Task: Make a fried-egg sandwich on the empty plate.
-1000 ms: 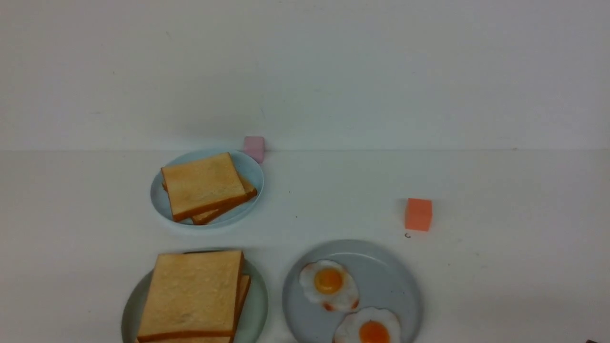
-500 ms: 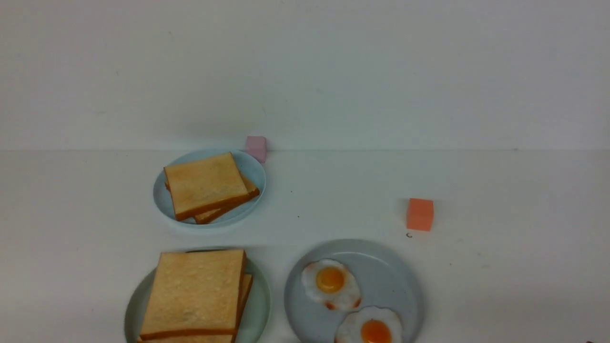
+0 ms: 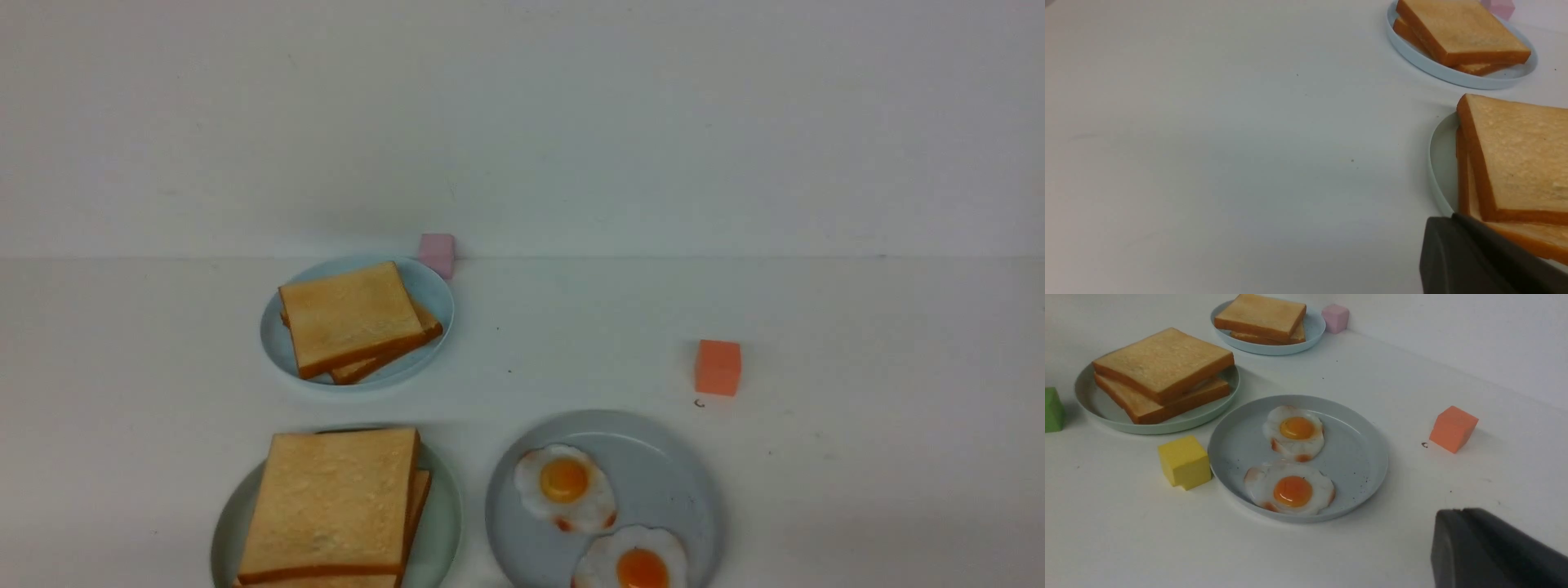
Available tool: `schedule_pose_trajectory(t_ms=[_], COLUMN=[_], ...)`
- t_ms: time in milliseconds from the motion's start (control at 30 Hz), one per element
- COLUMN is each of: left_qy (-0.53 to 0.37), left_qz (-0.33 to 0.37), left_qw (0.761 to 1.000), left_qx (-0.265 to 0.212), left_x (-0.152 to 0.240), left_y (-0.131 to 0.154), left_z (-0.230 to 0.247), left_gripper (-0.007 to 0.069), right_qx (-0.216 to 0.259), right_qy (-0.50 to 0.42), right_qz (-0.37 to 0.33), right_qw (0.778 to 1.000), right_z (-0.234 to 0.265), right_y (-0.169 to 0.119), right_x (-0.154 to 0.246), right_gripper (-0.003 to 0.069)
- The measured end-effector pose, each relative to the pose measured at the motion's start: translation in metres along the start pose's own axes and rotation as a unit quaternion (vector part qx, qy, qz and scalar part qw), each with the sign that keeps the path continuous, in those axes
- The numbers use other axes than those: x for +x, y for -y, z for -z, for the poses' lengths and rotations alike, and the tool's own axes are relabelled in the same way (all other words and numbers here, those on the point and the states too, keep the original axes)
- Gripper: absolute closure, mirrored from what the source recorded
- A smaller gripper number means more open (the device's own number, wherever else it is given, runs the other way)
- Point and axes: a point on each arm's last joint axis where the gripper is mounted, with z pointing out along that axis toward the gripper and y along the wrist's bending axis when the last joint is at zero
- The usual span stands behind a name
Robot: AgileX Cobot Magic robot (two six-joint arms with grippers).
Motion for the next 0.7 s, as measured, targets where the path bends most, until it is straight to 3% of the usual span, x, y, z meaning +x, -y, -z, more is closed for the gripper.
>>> schedule_pose_trajectory(t_ms=[333,500,700], left_qy=[0.000,0.000,0.002], left_qz=[0.000,0.000,0.000], left_qw=[1.000,1.000,1.000], left_qx=[0.000,0.000,0.001], left_x=[0.000,0.000,0.000], left_y=[0.000,0.000,0.000], left_z=[0.000,0.000,0.000], left_gripper=[0.0611,0.0610,0.0606], right_qx=[0.066,0.077,0.135], right_qy=[0.004,0.005,-0.031], right_qz=[-0.033,-0.036,-0.065], right_qw=[0.997,0.996,0.988], right_z=[0.004,0.004,-0.002], right_y=[0.008,0.009,0.012], right_x=[0.001,0.002,0.036], right_gripper=[0.0599,0.0592,0.0589])
